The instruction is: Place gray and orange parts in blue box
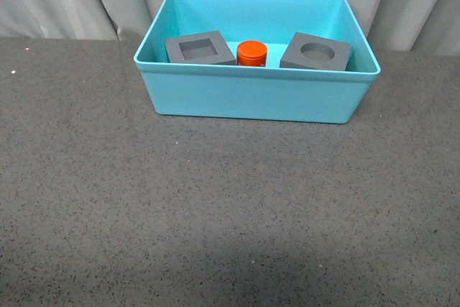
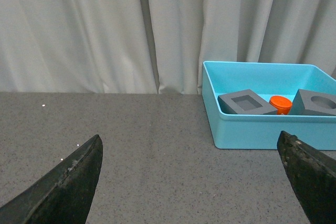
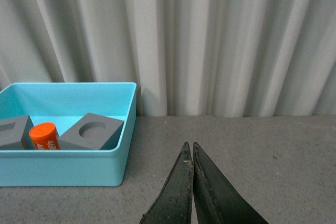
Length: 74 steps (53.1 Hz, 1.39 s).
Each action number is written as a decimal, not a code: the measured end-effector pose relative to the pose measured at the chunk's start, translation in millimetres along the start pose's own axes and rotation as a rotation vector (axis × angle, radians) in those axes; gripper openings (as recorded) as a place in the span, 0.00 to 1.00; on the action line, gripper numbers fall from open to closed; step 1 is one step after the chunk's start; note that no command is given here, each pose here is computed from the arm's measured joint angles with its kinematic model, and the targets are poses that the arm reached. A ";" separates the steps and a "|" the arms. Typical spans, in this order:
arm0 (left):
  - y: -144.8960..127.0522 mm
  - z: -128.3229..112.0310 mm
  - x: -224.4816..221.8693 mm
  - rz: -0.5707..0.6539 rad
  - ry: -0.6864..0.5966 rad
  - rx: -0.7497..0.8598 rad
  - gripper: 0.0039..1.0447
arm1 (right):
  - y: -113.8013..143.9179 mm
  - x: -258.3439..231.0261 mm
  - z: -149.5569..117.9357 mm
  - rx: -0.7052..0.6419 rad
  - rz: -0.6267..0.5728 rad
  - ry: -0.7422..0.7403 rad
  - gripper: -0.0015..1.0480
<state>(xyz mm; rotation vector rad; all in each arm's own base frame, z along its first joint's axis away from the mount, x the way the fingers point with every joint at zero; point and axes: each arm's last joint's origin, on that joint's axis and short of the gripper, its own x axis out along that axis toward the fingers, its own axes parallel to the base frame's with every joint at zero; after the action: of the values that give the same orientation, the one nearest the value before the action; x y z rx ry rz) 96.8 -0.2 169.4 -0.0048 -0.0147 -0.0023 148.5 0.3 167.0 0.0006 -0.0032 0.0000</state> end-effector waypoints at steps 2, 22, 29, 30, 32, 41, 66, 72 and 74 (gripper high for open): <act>0.0 0.0 0.0 0.000 0.000 0.000 0.94 | 0.0 -3.0 -4.3 0.000 0.000 0.016 0.01; 0.0 0.0 0.0 0.000 0.000 0.000 0.94 | 0.0 -21.3 -0.1 0.000 0.001 0.002 0.01; 0.0 0.0 0.0 0.000 0.000 0.000 0.94 | 0.0 -25.0 0.6 0.000 0.001 -0.001 0.01; 0.0 0.0 0.0 0.000 0.000 0.000 0.94 | 0.0 -25.6 0.7 0.000 0.001 -0.001 0.01; 0.0 0.0 0.0 0.000 0.000 0.000 0.94 | 0.0 -26.5 0.9 0.000 0.001 -0.002 0.01; 0.0 0.0 0.0 0.000 0.000 0.000 0.94 | 0.0 -30.6 1.3 0.000 0.001 -0.004 0.01; 0.0 0.0 0.0 0.000 0.000 0.000 0.94 | -0.1 -40.1 1.0 0.000 0.002 -0.005 0.01; 0.0 0.0 0.0 0.001 0.000 0.000 0.94 | 0.0 -49.5 -2.9 0.000 0.004 0.017 0.01; 0.0 0.0 0.0 0.001 0.000 0.000 0.94 | 0.0 -50.7 -1.6 0.000 0.005 -0.001 0.01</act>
<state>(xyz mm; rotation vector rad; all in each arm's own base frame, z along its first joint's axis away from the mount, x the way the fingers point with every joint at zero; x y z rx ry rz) 96.8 -0.2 169.4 -0.0048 -0.0147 -0.0016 97.8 0.3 165.3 0.0002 -0.0040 0.0046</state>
